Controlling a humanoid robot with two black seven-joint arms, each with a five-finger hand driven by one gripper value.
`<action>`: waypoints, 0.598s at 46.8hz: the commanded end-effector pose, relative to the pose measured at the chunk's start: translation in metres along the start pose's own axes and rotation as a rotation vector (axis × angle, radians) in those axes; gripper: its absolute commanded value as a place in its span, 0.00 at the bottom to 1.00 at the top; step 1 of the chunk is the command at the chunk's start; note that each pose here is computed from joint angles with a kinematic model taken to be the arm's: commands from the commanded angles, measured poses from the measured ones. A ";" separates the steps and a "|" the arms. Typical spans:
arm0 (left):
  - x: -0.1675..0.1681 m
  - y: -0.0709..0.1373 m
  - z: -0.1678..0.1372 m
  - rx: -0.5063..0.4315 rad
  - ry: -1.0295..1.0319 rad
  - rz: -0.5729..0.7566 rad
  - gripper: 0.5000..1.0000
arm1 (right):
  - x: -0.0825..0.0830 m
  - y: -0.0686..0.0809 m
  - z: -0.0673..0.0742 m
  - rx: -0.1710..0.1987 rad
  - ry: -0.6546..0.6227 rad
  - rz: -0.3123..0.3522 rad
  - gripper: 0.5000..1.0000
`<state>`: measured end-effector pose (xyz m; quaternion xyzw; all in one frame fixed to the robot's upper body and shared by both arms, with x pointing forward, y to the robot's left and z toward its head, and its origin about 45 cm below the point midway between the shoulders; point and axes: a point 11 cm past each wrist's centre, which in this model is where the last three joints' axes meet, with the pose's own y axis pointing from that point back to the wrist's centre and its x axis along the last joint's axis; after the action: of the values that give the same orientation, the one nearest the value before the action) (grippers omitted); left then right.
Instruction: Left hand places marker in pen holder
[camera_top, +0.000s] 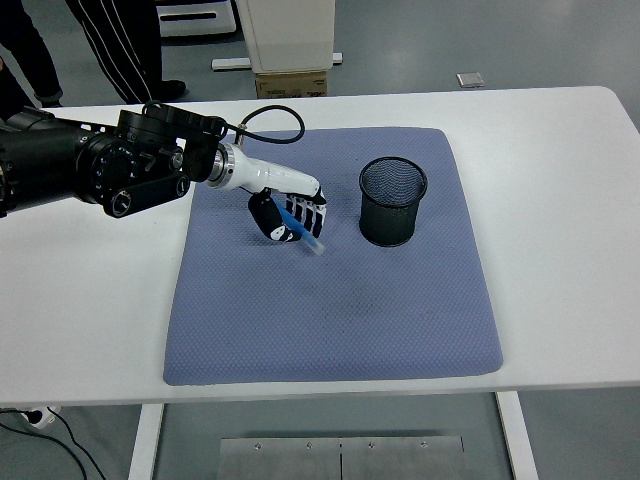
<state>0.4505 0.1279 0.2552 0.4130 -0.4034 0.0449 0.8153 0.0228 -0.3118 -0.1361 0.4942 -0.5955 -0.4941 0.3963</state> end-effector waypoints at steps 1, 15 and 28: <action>0.003 0.000 0.004 -0.013 0.003 0.005 0.00 | 0.000 0.000 0.000 0.000 0.000 -0.001 1.00; 0.037 0.007 0.025 -0.052 0.010 0.051 0.00 | 0.000 0.000 0.000 0.000 0.000 0.001 1.00; 0.064 0.011 0.049 -0.114 0.049 0.108 0.00 | 0.000 0.000 0.000 0.000 0.000 0.001 1.00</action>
<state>0.4590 0.0891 0.3179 0.3538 -0.4071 0.0717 0.8390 0.0229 -0.3117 -0.1361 0.4942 -0.5955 -0.4940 0.3964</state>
